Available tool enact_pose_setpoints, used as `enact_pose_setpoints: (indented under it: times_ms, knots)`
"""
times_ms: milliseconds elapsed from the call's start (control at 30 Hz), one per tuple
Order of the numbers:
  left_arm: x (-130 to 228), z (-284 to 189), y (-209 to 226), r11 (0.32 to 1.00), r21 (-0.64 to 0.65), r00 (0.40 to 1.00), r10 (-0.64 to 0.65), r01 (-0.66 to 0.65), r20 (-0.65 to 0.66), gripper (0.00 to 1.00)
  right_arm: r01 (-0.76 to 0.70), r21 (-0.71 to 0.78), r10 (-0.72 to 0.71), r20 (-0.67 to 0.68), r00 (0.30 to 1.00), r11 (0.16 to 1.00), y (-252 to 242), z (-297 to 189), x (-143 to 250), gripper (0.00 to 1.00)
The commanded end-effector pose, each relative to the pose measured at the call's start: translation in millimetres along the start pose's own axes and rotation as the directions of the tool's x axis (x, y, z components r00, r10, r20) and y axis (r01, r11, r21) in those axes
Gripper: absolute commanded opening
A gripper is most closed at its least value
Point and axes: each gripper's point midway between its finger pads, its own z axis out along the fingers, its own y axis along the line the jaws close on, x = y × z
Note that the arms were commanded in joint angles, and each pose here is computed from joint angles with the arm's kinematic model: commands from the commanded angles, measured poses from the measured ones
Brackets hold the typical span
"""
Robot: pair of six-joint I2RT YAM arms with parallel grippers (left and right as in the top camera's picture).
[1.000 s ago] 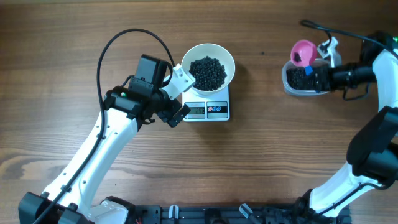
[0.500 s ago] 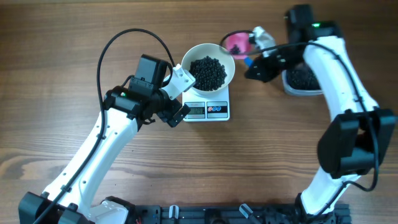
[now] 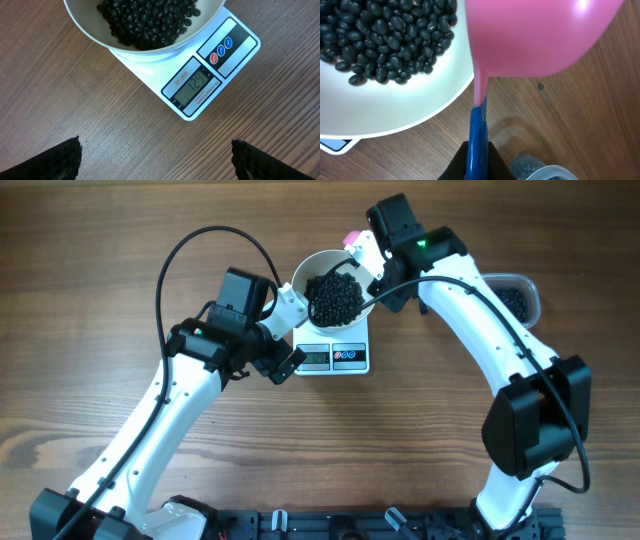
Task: Scoop item into bowl and weigh 150g on scale
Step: 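Carry the scoop over the white bowl and tip beans in, then return the scoop to the bean tub and lower it in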
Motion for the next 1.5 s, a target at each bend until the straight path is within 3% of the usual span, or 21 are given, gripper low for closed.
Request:
enact_pose_setpoints:
  times_ms: [0,100,367,600,800,1100,1467]
  knots:
    - [-1,-2,-2,1.000,0.011,1.000,0.019,-0.019,0.011,1.00,0.018,-0.010,-0.017,0.026,1.000,1.000,3,-2,-10,0.04]
    - [-1,-2,-2,1.000,0.011,1.000,0.019,-0.019,0.011,1.00,-0.007,-0.106,0.017,0.090,0.996,0.994,11,-6,-16,0.04]
    - [-1,-2,-2,1.000,0.011,1.000,0.019,-0.019,0.011,1.00,-0.279,-0.278,0.333,0.168,0.928,0.919,-26,-44,10,0.04]
    - [-1,-2,-2,1.000,0.011,1.000,0.019,-0.019,0.010,1.00,-0.475,-0.539,0.592,0.055,0.804,0.695,-46,-65,79,0.04]
    - [-1,-2,-2,1.000,0.011,1.000,0.019,-0.019,0.010,1.00,-0.521,-0.588,0.620,-0.042,0.784,0.619,-48,-67,132,0.04]
    - [-1,-2,-2,1.000,0.011,1.000,0.019,-0.019,0.010,1.00,-0.651,-0.617,0.675,-0.249,0.695,0.442,-47,-36,190,0.04]
    - [-1,-2,-2,1.000,0.011,1.000,0.019,-0.019,0.011,1.00,-0.710,-0.638,0.679,-0.380,0.627,0.299,-40,3,210,0.04]
